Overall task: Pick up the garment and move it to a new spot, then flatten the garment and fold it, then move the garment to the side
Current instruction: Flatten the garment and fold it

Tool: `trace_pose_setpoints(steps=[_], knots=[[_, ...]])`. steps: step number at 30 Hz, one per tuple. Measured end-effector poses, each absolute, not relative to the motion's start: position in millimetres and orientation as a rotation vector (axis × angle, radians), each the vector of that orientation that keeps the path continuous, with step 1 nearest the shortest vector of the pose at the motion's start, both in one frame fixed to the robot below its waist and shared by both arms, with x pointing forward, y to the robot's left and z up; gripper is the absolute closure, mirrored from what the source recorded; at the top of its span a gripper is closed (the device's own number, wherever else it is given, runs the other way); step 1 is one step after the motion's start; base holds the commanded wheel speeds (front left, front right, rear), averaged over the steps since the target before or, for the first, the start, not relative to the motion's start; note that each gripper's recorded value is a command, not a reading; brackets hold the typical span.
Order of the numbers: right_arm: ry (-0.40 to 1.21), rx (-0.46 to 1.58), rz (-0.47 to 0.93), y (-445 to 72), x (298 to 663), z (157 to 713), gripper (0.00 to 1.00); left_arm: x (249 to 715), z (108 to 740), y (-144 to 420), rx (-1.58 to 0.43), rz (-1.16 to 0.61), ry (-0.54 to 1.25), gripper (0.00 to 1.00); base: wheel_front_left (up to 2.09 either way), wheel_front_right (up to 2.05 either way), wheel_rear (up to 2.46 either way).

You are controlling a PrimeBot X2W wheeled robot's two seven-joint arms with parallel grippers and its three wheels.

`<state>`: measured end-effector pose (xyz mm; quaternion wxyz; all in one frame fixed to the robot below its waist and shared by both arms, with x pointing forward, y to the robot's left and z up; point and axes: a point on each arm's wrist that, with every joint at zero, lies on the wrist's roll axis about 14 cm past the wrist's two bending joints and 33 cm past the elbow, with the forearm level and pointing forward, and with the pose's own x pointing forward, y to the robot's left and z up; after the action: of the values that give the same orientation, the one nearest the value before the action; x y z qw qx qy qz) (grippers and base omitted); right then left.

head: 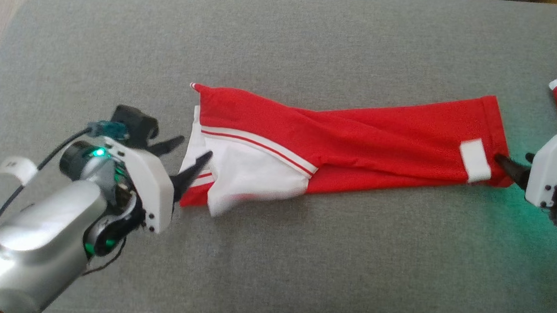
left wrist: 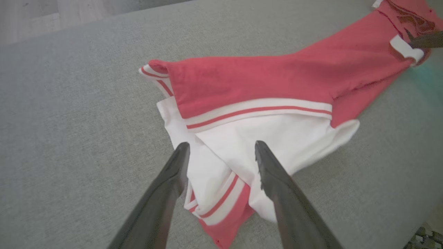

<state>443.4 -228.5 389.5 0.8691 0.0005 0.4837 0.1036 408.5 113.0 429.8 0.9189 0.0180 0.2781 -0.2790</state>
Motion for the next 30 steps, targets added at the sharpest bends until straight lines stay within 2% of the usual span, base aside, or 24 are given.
trace_pose_setpoints(steps=[9, 15, 21, 25, 30], knots=[[0.719, 0.155, 0.226, -207, 465, 440, 0.0, 445, 488, 133, 0.017, -0.39, 0.22, 0.0, 0.0, 0.0, 0.0], [0.382, 0.271, 0.223, -187, 477, 497, 0.0, 448, 519, 150, -0.149, -0.212, 0.085, 0.0, 0.0, 0.0, 0.0], [0.117, 0.273, 0.236, -163, 467, 532, 0.0, 439, 565, 164, -0.29, -0.078, -0.111, 0.0, 0.0, 0.0, 0.0], [-0.034, 0.272, 0.209, -149, 452, 539, 0.0, 414, 552, 165, -0.299, -0.041, -0.138, 0.0, 0.0, 0.0, 0.0], [-0.09, 0.255, 0.172, -145, 437, 532, 0.0, 397, 550, 159, -0.324, -0.051, -0.166, 0.0, 0.0, 0.0, 0.0]])
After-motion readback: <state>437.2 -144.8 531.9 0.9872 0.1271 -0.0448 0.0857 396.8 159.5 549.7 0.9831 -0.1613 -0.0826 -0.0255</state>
